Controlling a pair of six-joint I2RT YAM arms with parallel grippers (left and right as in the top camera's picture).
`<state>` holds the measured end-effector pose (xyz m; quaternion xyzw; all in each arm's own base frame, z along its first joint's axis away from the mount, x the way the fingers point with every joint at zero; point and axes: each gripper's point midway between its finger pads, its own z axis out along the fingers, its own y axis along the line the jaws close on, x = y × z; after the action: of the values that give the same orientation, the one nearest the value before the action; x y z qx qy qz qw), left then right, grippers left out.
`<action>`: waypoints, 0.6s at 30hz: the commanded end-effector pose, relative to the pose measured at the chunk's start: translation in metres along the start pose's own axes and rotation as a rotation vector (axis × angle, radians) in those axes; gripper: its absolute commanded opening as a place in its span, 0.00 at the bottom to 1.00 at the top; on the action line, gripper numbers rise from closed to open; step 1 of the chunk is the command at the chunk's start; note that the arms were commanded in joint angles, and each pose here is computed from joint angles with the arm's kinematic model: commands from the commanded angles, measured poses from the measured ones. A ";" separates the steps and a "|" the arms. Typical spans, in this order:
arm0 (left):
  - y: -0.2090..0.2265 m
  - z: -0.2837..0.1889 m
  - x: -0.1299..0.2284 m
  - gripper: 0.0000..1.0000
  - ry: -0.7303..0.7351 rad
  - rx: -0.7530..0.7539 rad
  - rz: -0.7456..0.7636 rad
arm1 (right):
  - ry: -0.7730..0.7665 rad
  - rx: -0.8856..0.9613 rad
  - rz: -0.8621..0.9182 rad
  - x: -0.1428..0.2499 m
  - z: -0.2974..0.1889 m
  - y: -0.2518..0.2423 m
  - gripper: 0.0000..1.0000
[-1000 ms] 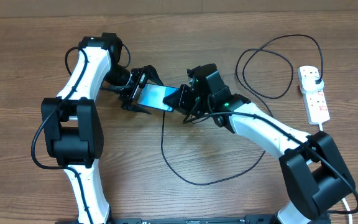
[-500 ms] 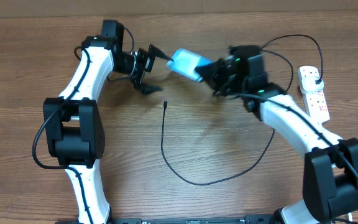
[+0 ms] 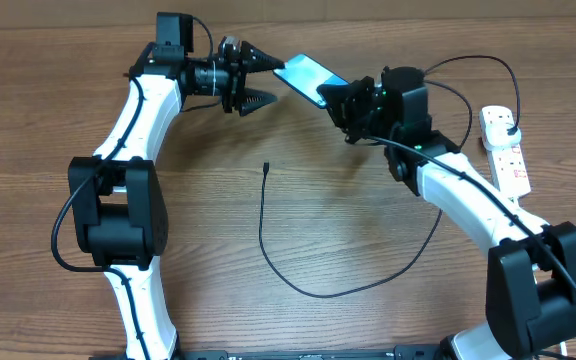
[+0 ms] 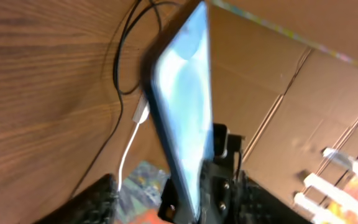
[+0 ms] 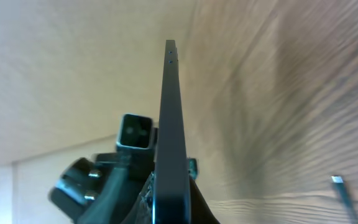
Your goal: Plug charger to phone and switch on socket
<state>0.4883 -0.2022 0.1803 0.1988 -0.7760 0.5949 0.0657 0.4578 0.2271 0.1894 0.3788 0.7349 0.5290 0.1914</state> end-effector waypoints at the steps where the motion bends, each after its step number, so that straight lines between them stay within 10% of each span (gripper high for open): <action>1: -0.005 0.003 0.001 0.54 -0.009 -0.005 0.043 | -0.047 -0.096 0.068 0.009 -0.007 0.034 0.04; 18: 0.008 0.017 -0.013 0.38 -0.127 -0.096 -0.062 | -0.035 -0.079 0.226 0.026 0.002 0.028 0.04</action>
<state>0.4945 -0.2136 0.1628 0.2346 -0.7988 0.5518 0.0486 0.4517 0.2519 0.1911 0.4689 0.6799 0.5430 0.1517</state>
